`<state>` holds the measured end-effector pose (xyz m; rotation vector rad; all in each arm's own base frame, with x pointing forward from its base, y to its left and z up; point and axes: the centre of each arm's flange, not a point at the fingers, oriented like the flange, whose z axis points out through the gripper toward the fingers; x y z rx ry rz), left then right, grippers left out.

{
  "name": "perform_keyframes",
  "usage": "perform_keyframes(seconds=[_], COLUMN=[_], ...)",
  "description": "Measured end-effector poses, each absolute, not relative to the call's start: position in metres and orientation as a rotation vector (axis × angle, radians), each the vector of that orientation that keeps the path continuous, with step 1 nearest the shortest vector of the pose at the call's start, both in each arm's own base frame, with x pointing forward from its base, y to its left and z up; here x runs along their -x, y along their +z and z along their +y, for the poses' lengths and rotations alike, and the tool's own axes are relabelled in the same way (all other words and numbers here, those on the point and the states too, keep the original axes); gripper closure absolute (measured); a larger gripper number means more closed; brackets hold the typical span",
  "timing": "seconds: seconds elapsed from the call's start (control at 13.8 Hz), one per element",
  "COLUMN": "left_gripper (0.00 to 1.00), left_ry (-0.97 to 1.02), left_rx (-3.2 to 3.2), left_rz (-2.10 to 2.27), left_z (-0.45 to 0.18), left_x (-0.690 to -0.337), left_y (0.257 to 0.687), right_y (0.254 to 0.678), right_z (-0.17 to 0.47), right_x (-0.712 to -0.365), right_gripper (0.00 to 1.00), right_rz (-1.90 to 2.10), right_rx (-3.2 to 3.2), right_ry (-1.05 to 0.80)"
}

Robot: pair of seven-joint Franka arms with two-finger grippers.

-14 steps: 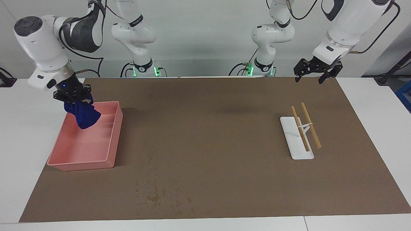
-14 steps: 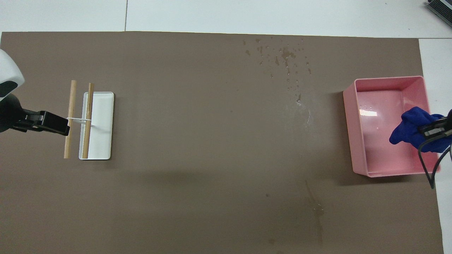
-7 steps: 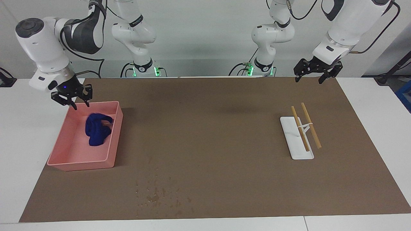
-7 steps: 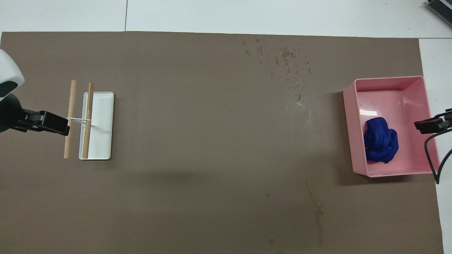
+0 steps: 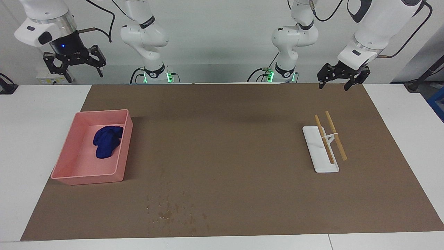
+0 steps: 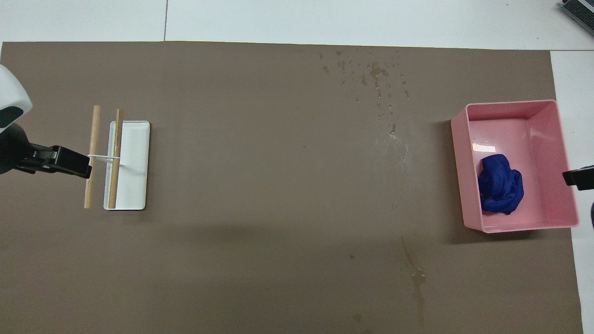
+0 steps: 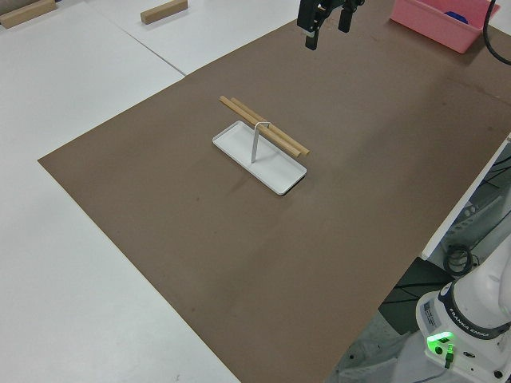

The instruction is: Wipe water with towel using both arms

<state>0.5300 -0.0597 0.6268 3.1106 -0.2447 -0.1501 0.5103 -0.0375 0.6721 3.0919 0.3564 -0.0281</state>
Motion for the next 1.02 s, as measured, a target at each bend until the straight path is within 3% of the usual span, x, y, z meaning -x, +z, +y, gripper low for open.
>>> perform_keyframes(seconds=[0.44, 0.73, 1.02], left_gripper=[0.00, 0.00, 0.00], left_ry=[-0.150, -0.150, -0.150], left_rx=[-3.111, -3.111, -3.111], left_rz=[-0.245, -0.245, -0.245], left_z=[-0.060, -0.060, -0.060], left_x=[-0.530, -0.530, -0.530], left_y=[0.627, 0.627, 0.627], right_y=[0.655, 0.621, 0.595], right_z=[0.014, 0.025, 0.041], right_x=[-0.513, -0.527, -0.529], right_gripper=[0.00, 0.00, 0.00], right_rz=[-0.041, 0.064, 0.144], right_rx=[-3.242, -3.247, -3.176], right_ry=[-0.068, 0.009, -0.065])
